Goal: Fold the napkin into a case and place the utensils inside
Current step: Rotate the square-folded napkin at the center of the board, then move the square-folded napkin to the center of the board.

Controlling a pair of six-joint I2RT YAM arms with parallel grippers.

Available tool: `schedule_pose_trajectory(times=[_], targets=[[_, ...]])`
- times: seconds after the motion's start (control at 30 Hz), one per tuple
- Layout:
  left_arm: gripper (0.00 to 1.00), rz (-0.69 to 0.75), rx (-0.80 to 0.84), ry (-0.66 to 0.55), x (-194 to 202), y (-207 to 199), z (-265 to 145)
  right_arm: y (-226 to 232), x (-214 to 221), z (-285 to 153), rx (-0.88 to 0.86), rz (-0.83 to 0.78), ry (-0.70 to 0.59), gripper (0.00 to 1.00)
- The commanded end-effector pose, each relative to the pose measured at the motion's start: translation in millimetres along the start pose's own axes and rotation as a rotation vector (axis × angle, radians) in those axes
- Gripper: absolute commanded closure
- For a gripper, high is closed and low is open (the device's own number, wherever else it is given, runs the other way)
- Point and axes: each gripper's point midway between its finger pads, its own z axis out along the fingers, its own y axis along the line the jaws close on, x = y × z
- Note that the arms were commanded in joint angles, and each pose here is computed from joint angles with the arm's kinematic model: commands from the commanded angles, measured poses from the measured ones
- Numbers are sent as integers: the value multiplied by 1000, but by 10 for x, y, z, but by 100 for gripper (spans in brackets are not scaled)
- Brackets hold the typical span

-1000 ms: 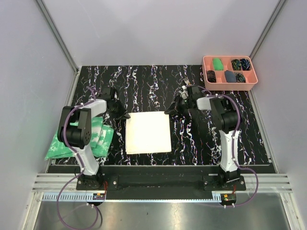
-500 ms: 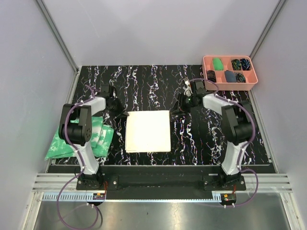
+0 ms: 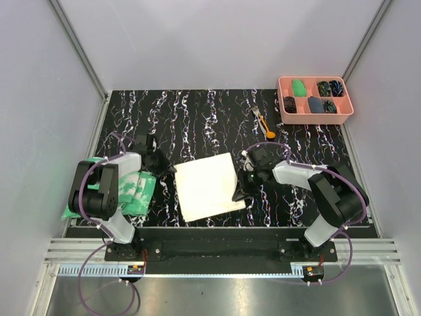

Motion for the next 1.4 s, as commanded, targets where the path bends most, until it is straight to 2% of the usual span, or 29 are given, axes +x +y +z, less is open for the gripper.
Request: schedule_pose_trajectory(times=[0.0, 0.13, 0.23, 0.3, 0.33, 0.37, 0.4, 0.43, 0.5, 0.53, 0.6, 0.63, 0.7, 0.73, 0.77, 0.8, 0.93, 1.0, 1.03, 1.07, 1.1, 1.2, 1.37], targets=[[81, 6, -1, 16, 464, 105, -131, -287, -69, -49, 146, -1, -74, 80], [78, -7, 45, 39, 842, 160, -257, -678, -206, -137, 252, 71, -119, 84], [77, -3, 78, 65, 1115, 182, -320, -841, -609, -274, 283, 82, -201, 84], [77, 2, 105, 83, 1246, 181, -367, -1033, -862, -316, 363, 62, -236, 85], [77, 7, 107, 88, 1277, 191, -393, -959, -1177, -406, 372, -1, -285, 84], [77, 16, 96, 76, 1276, 197, -480, -1098, -1179, -377, 437, 22, -235, 84], [76, 44, 95, 61, 1253, 193, -537, -1147, -1347, -455, 481, 8, -253, 84], [75, 60, 107, 45, 1227, 154, -600, -1010, -1672, -570, 485, -37, -309, 83], [69, 104, 169, 6, 1166, -15, -805, -897, -1787, -581, 467, -35, -282, 81], [68, 118, 186, -9, 1136, -76, -879, -698, -1968, -670, 423, -51, -323, 76], [64, 152, 232, -47, 1036, -265, -1053, -482, -2014, -798, 397, -70, -362, 68], [63, 158, 244, -56, 1001, -322, -1081, -381, -1979, -819, 396, -81, -371, 54], [64, 180, 306, -42, 937, -530, -1088, -222, -1912, -969, 384, -96, -413, 38], [65, 188, 332, -25, 926, -611, -1071, -252, -1777, -931, 375, -76, -392, 28], [67, 195, 368, 24, 927, -733, -1004, -158, -1730, -1008, 340, -79, -411, 3], [70, 208, 395, 46, 923, -818, -975, -103, -1630, -982, 292, -71, -386, 0], [78, 301, 415, 141, 953, -1033, -746, -67, -1146, -823, 142, -19, -304, 0], [80, 317, 413, 187, 962, -1060, -610, 77, -1084, -891, 56, -30, -353, 2], [83, 320, 407, 198, 969, -1047, -565, 13, -942, -815, 40, -1, -333, 4], [83, 309, 372, 207, 976, -964, -470, 66, -971, -850, 10, -18, -369, 8], [84, 308, 359, 206, 979, -927, -438, -10, -950, -821, 34, -10, -371, 21], [84, 283, 340, 223, 1069, -786, -327, -219, -923, -699, 96, -18, -344, 36], [85, 259, 282, 253, 1255, -503, -147, -467, -1086, -462, 180, -77, -295, 39]])
